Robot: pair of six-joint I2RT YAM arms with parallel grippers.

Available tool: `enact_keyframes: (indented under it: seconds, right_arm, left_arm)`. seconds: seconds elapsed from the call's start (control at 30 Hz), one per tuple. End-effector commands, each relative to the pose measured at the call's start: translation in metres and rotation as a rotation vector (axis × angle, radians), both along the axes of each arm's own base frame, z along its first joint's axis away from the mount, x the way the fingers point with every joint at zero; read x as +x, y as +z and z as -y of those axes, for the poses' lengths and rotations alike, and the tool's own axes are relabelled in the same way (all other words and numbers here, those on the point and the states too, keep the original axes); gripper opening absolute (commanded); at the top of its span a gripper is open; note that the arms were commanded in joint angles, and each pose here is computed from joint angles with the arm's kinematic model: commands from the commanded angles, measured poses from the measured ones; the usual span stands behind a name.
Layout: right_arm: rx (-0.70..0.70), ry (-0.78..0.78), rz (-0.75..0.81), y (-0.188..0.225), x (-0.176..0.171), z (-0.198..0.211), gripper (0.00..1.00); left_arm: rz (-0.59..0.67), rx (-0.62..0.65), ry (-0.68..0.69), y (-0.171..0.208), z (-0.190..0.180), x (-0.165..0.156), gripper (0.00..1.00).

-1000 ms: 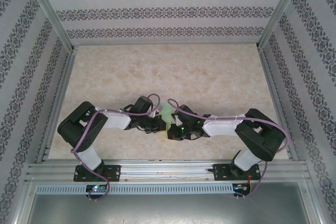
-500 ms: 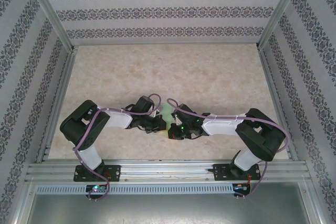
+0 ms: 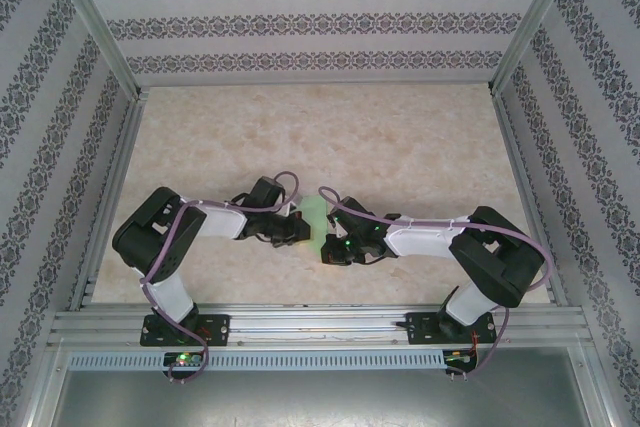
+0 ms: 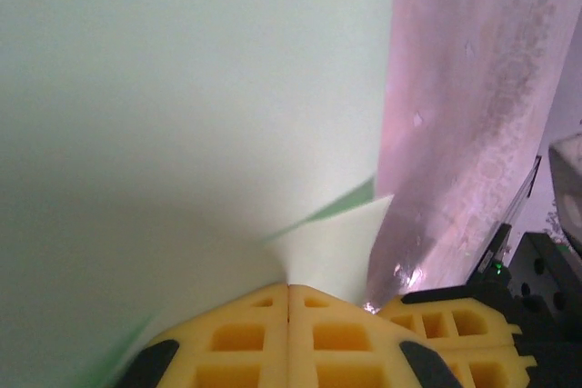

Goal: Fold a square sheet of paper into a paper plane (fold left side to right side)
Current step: Third fold the triangle at the center of the table.

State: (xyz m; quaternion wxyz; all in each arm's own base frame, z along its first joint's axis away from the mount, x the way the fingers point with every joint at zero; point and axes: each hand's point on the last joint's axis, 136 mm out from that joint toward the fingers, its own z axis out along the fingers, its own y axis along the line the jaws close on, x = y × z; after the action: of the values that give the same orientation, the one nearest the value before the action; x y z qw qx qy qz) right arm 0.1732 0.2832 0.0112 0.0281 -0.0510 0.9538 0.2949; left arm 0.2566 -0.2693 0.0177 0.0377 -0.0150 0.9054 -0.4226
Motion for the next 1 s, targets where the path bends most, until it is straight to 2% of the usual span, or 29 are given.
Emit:
enact_keyframes:
  seconds: [0.0, 0.27, 0.57, 0.8, 0.97]
  right_arm:
    - [-0.300, -0.030, -0.131, -0.046, -0.033, 0.066, 0.00]
    - [-0.294, -0.025, -0.133, -0.044, -0.032, 0.064, 0.00]
    - [-0.282, -0.030, -0.116, -0.041, -0.026, 0.061, 0.00]
    - [-0.260, -0.042, -0.098, -0.038, -0.021, 0.060, 0.00]
    - [-0.257, -0.052, -0.095, -0.039, -0.020, 0.062, 0.00]
  left_arm:
    - [0.009, 0.119, 0.077, -0.023, -0.036, 0.017, 0.00]
    - [0.026, 0.108, 0.140, -0.023, -0.061, 0.039, 0.00]
    - [0.083, 0.052, 0.141, 0.005, -0.055, 0.052, 0.00]
    - [0.159, 0.005, 0.110, 0.049, -0.054, 0.041, 0.00]
    - [0.132, -0.106, 0.030, 0.061, -0.028, 0.020, 0.00]
